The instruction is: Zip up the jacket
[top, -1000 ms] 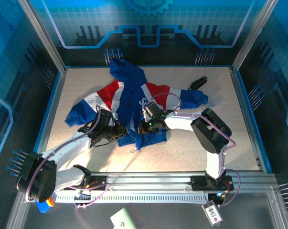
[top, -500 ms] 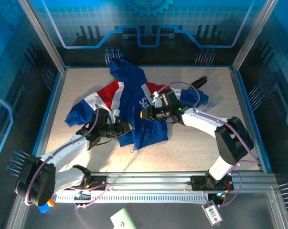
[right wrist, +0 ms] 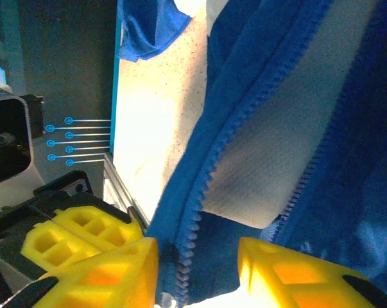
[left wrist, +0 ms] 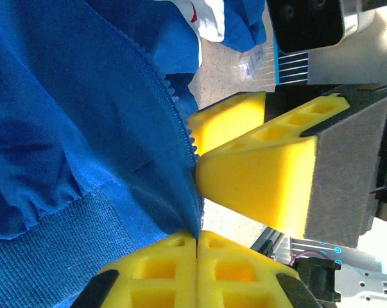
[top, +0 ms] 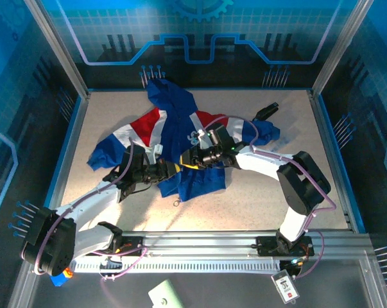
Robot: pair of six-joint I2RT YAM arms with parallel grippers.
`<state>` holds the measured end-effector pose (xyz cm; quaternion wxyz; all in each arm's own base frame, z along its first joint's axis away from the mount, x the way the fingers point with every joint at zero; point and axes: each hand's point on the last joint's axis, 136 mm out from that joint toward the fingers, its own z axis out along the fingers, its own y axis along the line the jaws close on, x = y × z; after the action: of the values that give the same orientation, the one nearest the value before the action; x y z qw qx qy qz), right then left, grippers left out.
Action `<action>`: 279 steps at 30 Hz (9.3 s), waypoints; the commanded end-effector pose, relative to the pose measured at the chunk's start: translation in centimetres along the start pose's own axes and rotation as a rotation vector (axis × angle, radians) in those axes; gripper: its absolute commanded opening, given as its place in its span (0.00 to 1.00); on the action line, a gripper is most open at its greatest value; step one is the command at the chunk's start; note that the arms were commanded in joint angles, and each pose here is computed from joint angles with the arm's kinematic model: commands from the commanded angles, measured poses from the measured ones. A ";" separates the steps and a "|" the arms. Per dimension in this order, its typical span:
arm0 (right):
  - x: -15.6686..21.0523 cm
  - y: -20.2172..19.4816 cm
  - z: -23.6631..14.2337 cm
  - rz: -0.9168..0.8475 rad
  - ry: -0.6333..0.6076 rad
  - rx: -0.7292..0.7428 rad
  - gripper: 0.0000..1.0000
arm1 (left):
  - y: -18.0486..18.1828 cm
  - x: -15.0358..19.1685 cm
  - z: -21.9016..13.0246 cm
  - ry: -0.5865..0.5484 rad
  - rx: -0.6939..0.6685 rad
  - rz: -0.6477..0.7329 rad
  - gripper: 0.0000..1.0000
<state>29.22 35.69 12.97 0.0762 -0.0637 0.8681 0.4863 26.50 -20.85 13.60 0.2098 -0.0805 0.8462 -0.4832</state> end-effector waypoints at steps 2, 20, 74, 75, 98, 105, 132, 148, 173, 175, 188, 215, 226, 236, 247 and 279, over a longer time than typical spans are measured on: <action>0.0 2.0 0.4 0.010 0.029 -0.074 0.38 | -0.2 0.1 0.0 0.011 0.027 0.028 0.00; -0.8 4.4 -0.5 -0.014 -0.038 -0.137 0.00 | -0.6 -1.0 -3.0 -0.031 -0.058 0.035 0.51; -0.3 4.4 1.1 0.014 0.004 -0.160 0.00 | -1.4 -1.0 -1.8 -0.029 0.084 -0.124 0.08; -0.3 4.4 1.1 0.014 0.004 -0.160 0.00 | -1.4 -1.0 -1.8 -0.029 0.083 -0.123 0.04; 10.1 -5.3 1.8 -0.159 0.207 0.383 0.41 | 5.4 1.7 -6.9 -0.080 -0.305 -0.103 0.00; 10.7 -5.5 3.4 -0.195 0.270 0.489 0.50 | 5.3 1.9 -7.3 -0.088 -0.300 -0.100 0.00; 4.0 -6.1 -3.0 -0.199 0.120 0.517 0.00 | 3.8 1.0 -6.4 -0.096 -0.260 -0.082 0.00; 3.1 -7.3 -2.5 -0.162 0.113 0.427 0.01 | -0.2 0.9 4.3 0.033 -0.199 0.029 0.00; 4.5 -8.7 -1.6 -0.098 0.140 0.358 0.29 | 3.9 2.0 8.5 0.098 -0.256 -0.060 0.00; 4.7 -8.9 -1.5 -0.104 0.143 0.371 0.29 | 3.9 2.0 8.4 0.100 -0.255 -0.059 0.00; 4.0 -9.8 0.0 -0.154 0.099 0.373 0.32 | 3.8 2.1 8.2 0.103 -0.253 -0.057 0.00; 1.1 2.1 -6.4 -0.732 -0.030 0.002 0.00 | -3.8 -1.7 -1.8 -0.204 0.106 0.467 0.00; 1.8 4.4 -6.2 -0.743 0.053 -0.170 0.00 | -5.9 -0.2 -2.9 -0.238 0.252 0.744 0.00; 1.6 4.2 -5.5 -0.709 0.093 -0.185 0.00 | -6.4 -1.0 -2.7 -0.296 0.295 0.782 0.00; 1.3 4.2 -5.6 -0.677 0.086 -0.218 0.00 | -5.5 -1.0 -2.7 -0.318 0.268 0.793 0.00; 1.5 5.1 -5.1 -0.665 0.097 -0.267 0.00 | -6.2 -1.4 -3.8 -0.400 0.294 0.796 0.00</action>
<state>26.52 33.20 18.84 0.1805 -0.3655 0.7471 0.5250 25.87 -20.70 20.23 0.5285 0.1827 0.6956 -0.4511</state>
